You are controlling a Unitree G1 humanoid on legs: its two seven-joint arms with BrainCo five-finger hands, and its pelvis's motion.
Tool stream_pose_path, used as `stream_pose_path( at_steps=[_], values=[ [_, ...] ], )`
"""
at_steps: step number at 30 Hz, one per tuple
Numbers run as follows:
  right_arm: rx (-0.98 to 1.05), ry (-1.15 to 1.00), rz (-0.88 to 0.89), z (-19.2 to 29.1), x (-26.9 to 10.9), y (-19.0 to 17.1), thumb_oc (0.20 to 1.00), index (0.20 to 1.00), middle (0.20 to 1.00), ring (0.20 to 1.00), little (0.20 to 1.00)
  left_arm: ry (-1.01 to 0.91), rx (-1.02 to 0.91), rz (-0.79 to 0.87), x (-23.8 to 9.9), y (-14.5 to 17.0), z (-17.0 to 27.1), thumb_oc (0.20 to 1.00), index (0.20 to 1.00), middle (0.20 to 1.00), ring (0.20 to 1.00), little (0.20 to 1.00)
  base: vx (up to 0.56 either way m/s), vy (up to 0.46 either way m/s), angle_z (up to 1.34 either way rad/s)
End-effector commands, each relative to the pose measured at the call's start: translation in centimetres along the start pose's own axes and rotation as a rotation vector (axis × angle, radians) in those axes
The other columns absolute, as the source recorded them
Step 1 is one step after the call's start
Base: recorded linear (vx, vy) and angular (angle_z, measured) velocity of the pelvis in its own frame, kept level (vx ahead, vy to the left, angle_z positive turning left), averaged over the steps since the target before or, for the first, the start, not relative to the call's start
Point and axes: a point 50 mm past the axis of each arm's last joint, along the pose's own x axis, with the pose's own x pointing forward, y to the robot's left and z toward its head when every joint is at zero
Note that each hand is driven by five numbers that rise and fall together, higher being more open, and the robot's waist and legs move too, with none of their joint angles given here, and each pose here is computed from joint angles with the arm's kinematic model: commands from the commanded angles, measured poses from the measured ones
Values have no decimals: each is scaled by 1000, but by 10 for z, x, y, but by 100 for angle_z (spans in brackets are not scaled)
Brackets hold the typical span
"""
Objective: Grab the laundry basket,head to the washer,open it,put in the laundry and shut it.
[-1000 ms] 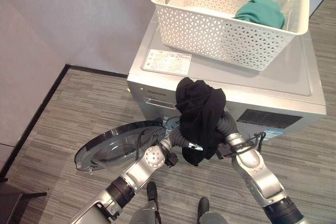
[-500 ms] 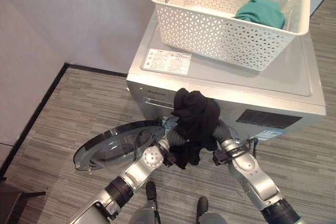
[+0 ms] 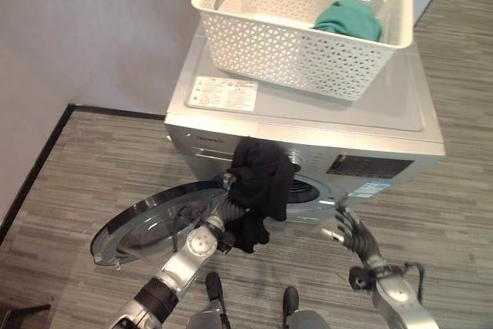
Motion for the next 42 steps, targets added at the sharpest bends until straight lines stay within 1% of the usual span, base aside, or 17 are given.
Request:
stream_pose_path(
  at_steps=[1,2,3,4,5,7,9,10,11,14,17,18,21,27,31,34,42],
  values=[
    [-128,17,-46,-7,-6,-23,1000,1000,1000,1000,1000,-138,-49,80,8,19,23,200,200,200,200,200,-4,69,-27],
    [-238,141,-74,-34,-7,-33,1000,1000,1000,1000,1000,-123,-63,102,0,27,15,200,200,200,200,200,-10,75,-29],
    [-295,240,-91,-53,-8,-39,1000,1000,1000,1000,1000,-113,-75,105,-6,30,10,200,200,200,200,200,-2,77,-53],
    [-295,239,-89,-53,-8,-38,1000,1000,1000,1000,1000,-112,-75,106,-6,30,10,200,200,200,200,200,-2,81,-43],
    [-324,368,-119,-77,-12,-44,1000,1000,1000,1000,1000,-105,-73,92,-14,34,5,200,200,200,200,200,18,94,-37],
    [-358,524,-109,-109,-22,-42,1000,1000,1000,1000,1000,-85,-65,54,-23,33,-3,200,200,200,200,200,45,153,-15],
    [-359,574,-119,-118,-27,-43,1000,1000,1000,1000,1000,-74,-55,34,-25,32,-6,200,200,200,200,200,46,131,-7],
    [-353,642,-119,-131,-33,-40,1000,1000,1000,1000,1000,-60,-41,10,-27,30,-8,200,200,200,200,200,103,246,6],
    [-341,768,-110,-151,-48,-36,1000,1000,1000,1000,1000,-48,-7,-39,-29,27,-9,200,200,200,200,200,59,192,14],
    [-319,810,-97,-157,-49,-32,1000,1000,1000,1000,1000,-33,44,-56,-31,29,-12,200,200,200,200,200,35,163,53],
    [-345,779,-85,-147,-33,-33,1000,1000,1000,1000,1000,-28,58,-45,-32,31,-14,200,200,200,200,200,99,45,32],
    [-374,744,-90,-137,-21,-37,1000,1000,1000,1000,1000,-29,56,-40,-33,33,-14,200,200,200,200,200,154,-43,19],
    [-404,727,-103,-130,-16,-44,1000,1000,1000,1000,1000,-19,71,-50,-35,30,-17,200,200,200,200,200,182,-77,32],
    [-398,735,-98,-134,-19,-42,1000,1000,1000,1000,1000,-14,72,-63,-28,22,-18,200,200,200,200,200,108,-148,79],
    [-373,762,-122,-138,-24,-44,1000,1000,1000,1000,1000,-12,55,-67,-22,18,-17,200,200,200,200,200,-11,-214,5],
    [-341,740,-163,-135,-19,-45,1000,1000,1000,1000,1000,-34,34,-80,-16,13,-10,200,200,200,200,200,-51,-171,42],
    [-353,727,-127,-132,-10,-34,1000,1000,1000,1000,1000,-41,12,-81,-9,9,-6,200,200,200,200,200,-27,-53,1]
  ],
)
